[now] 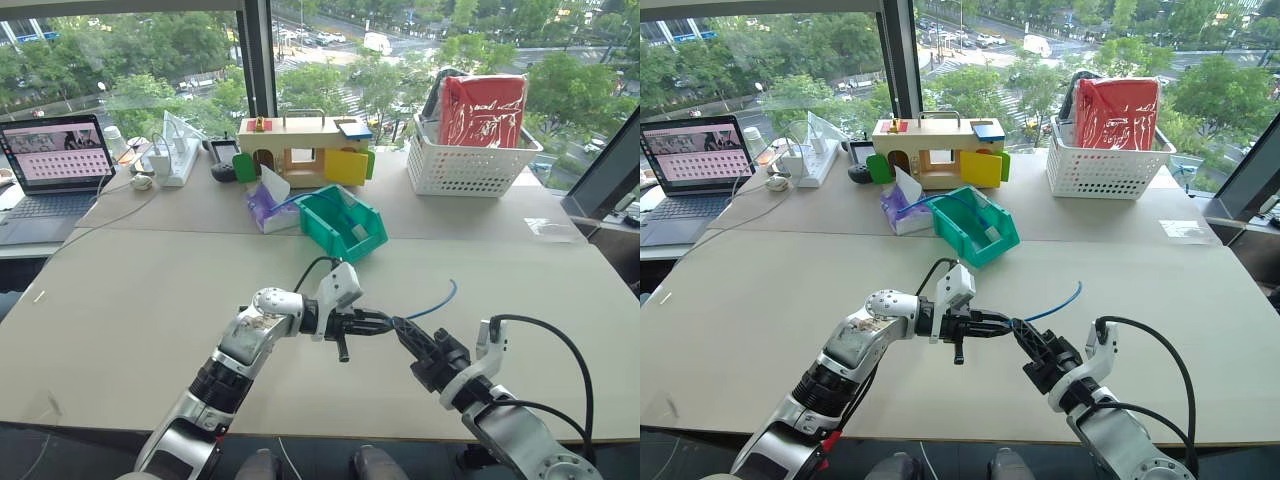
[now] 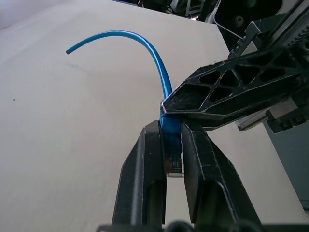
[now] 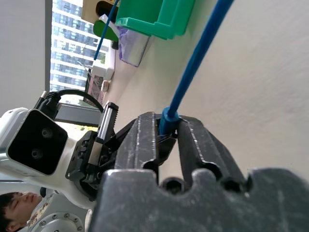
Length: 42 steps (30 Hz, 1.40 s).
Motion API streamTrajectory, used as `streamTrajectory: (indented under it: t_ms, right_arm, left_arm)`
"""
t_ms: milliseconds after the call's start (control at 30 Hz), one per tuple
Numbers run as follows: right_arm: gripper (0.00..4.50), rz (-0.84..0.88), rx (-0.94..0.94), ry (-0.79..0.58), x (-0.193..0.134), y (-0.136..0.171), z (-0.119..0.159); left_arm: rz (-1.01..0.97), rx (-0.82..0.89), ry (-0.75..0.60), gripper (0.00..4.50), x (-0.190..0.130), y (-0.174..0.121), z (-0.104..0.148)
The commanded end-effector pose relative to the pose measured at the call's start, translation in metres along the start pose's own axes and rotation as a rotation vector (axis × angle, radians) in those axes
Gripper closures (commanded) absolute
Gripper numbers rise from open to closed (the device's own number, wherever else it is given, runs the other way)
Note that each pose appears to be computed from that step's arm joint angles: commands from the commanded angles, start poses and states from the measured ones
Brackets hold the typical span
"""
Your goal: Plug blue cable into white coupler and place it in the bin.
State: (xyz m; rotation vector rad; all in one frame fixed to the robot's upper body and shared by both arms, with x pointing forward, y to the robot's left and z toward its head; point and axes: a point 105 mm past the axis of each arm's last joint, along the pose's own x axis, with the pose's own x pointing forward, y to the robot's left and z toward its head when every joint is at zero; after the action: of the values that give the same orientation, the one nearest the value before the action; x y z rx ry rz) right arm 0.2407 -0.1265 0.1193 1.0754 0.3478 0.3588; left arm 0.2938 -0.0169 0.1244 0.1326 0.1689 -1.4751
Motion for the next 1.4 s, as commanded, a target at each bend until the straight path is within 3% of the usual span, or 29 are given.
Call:
streamTrajectory:
  t_ms: [33,100,167,367,433,633,733,833,933,1067,1233,1400]
  right_arm:
    - [4.47,0.089,-0.004,-0.013,-0.001,0.018,0.002]
    - [4.5,0.086,-0.003,-0.022,-0.002,0.017,0.003]
    - [4.5,0.084,-0.001,-0.039,-0.002,0.017,0.005]
    - [4.5,0.064,-0.045,-0.176,-0.01,0.012,0.029]
    - [4.5,0.056,-0.052,-0.185,-0.011,0.01,0.029]
    - [4.5,0.085,-0.033,-0.151,-0.003,0.01,0.024]
    - [4.5,0.102,-0.03,-0.099,0.003,0.01,0.019]
    - [4.5,0.11,-0.034,-0.066,0.007,0.009,0.017]
    - [4.5,0.108,-0.052,-0.045,0.012,0.007,0.017]
    - [4.5,0.15,-0.247,0.087,0.018,0.011,0.013]
    - [4.5,0.151,-0.363,0.074,0.029,0.015,0.045]
    - [4.5,0.145,-0.364,0.071,0.033,0.014,0.052]
  left_arm:
    - [0.039,0.029,-0.003,4.43,0.002,0.004,0.005]
    - [0.01,-0.008,-0.01,3.41,-0.001,0.002,0.005]
    - [-0.013,-0.025,-0.019,3.03,-0.004,0.0,0.007]
    - [0.005,0.01,-0.049,0.55,-0.034,0.009,0.024]
    - [0.018,0.017,-0.068,0.06,-0.05,0.012,0.034]
    - [0.368,0.058,-0.289,0.06,-0.127,0.058,0.098]
    - [0.49,0.024,-0.338,0.06,-0.162,0.063,0.108]
    - [0.587,-0.019,-0.32,0.06,-0.185,0.057,0.093]
    - [0.811,-0.06,-0.287,0.06,-0.208,0.054,0.061]
    - [0.987,-0.173,-0.399,0.06,-0.22,0.032,0.033]
    - [1.058,-0.261,-0.366,0.06,-0.211,-0.012,-0.007]
    - [1.128,-0.233,-0.235,0.06,-0.2,-0.023,-0.038]
